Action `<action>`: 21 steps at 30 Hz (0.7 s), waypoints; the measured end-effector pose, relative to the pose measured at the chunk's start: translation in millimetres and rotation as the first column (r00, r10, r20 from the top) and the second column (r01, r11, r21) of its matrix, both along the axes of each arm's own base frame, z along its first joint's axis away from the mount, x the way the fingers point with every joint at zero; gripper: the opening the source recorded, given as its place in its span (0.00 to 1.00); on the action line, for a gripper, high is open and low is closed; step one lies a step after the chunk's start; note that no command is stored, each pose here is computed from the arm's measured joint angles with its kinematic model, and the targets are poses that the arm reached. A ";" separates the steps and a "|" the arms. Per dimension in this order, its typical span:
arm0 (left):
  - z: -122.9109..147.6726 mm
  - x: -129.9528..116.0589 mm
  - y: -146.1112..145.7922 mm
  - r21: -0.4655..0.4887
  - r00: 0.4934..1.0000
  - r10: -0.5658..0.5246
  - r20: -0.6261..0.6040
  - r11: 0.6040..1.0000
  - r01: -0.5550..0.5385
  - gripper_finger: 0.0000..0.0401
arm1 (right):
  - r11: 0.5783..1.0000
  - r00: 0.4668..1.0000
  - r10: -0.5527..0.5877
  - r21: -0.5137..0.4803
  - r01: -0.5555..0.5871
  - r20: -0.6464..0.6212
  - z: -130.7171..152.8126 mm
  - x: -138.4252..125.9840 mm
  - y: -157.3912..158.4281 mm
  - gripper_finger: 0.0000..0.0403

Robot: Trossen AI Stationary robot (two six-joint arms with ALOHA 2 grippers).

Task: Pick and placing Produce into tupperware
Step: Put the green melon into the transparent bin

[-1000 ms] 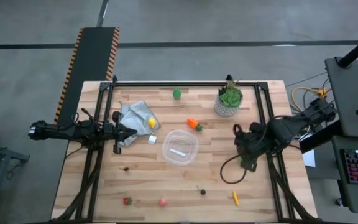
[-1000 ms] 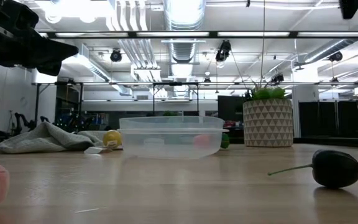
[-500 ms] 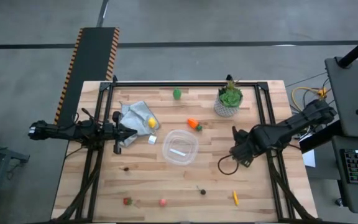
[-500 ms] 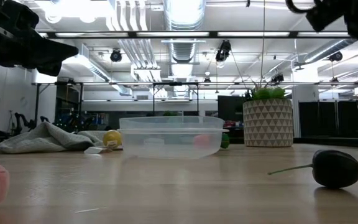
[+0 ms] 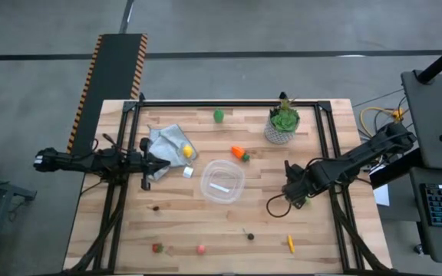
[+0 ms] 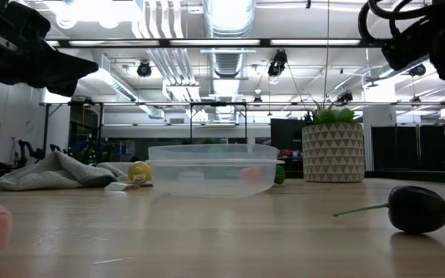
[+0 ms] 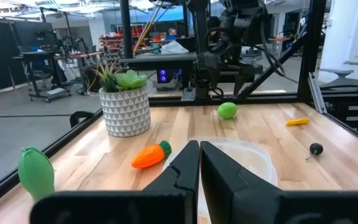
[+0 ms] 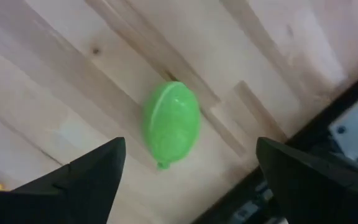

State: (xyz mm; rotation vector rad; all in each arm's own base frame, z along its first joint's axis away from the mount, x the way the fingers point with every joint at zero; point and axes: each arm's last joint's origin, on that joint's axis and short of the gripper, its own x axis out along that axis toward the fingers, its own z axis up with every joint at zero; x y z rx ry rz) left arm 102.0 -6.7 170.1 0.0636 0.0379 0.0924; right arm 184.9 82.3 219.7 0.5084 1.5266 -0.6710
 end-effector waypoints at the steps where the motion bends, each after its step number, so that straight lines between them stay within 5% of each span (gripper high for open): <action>1: -0.4 0.3 -0.1 0.001 1.000 0.000 -0.005 1.000 0.000 0.00 | 1.000 1.000 -0.001 0.014 0.001 0.014 -2.4 1.1 0.7 0.88; 21: -5.1 4.1 -0.5 0.008 0.998 0.000 -0.062 1.000 0.000 0.00 | 0.995 0.999 -0.007 0.101 0.003 0.039 -46.7 -4.8 0.2 0.88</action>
